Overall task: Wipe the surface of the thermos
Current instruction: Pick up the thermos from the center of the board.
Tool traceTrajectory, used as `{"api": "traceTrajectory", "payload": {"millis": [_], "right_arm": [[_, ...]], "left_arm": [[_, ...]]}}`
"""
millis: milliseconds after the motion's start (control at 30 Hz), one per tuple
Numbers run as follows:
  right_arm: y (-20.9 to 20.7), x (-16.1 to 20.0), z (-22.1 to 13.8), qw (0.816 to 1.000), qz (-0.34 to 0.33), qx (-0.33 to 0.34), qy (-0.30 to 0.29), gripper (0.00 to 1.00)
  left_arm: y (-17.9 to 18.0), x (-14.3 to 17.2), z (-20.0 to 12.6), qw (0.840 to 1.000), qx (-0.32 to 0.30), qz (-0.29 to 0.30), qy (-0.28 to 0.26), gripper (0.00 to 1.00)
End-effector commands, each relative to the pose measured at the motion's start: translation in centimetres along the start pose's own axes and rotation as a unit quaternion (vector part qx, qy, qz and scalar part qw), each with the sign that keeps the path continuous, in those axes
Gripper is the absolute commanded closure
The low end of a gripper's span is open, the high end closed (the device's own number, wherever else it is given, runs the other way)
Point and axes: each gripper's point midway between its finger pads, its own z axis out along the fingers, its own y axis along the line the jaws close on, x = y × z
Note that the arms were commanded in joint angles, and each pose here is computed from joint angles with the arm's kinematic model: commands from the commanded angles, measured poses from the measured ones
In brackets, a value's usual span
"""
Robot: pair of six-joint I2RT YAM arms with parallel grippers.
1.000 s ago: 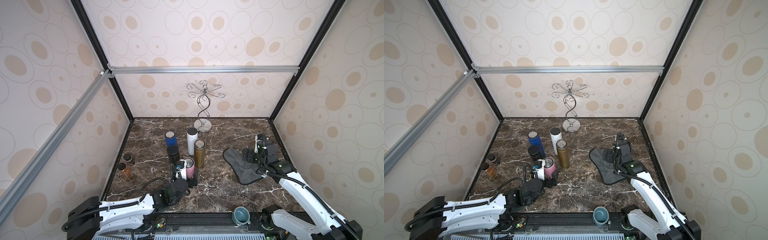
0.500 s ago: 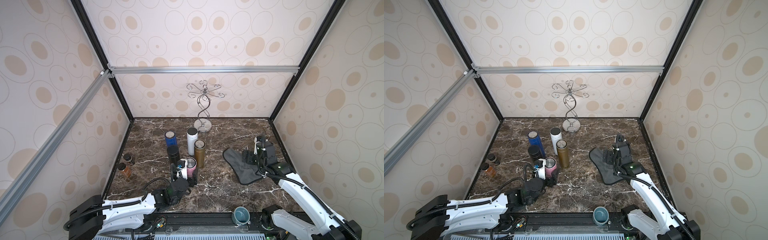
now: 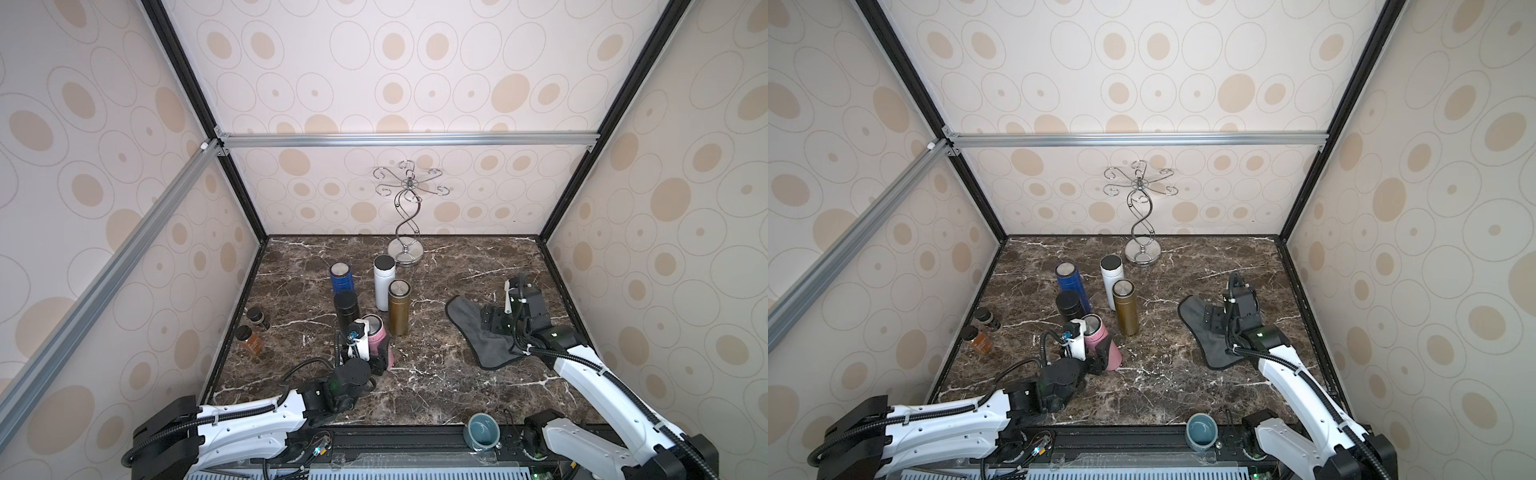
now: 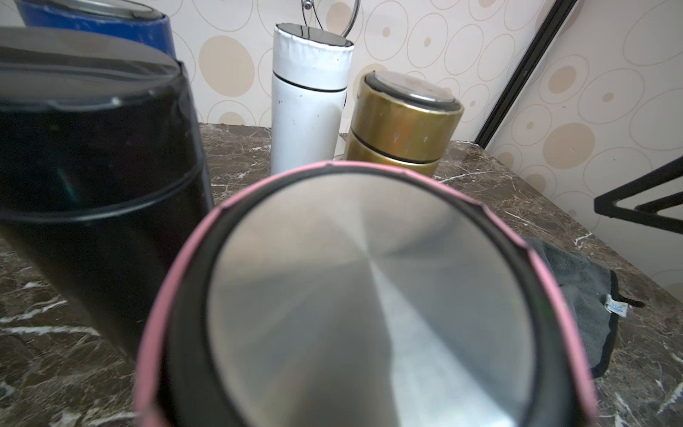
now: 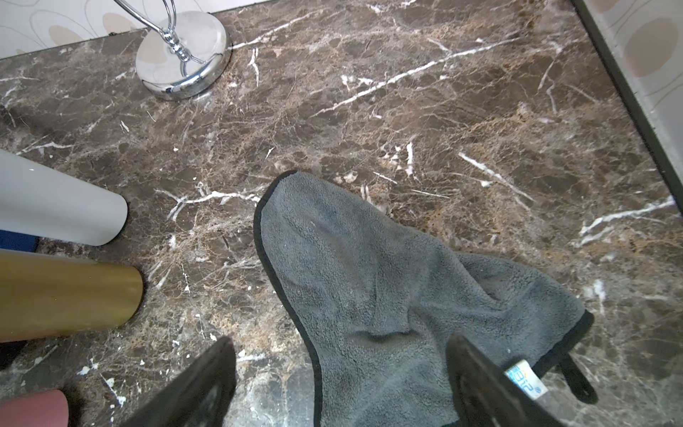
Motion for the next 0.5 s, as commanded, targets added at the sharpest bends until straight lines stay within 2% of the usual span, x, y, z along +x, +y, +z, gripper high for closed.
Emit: {"api": "traceTrajectory", "payload": {"millis": [0, 233, 467], "right_arm": [[-0.4, 2.3, 1.1, 0.999, 0.017, 0.008, 0.043, 0.09], [-1.5, 4.2, 2.4, 0.995, 0.029, 0.043, 0.081, 0.1], [-3.2, 6.9, 4.2, 0.983, 0.035, 0.105, 0.147, 0.11]], "left_arm": [[0.0, -0.8, -0.1, 1.0, 0.003, -0.009, -0.011, 0.43], [-0.3, -1.1, -0.1, 1.0, 0.005, 0.003, -0.013, 0.49], [-1.0, -2.1, 0.0, 1.0, 0.008, 0.016, -0.014, 0.63]]}}
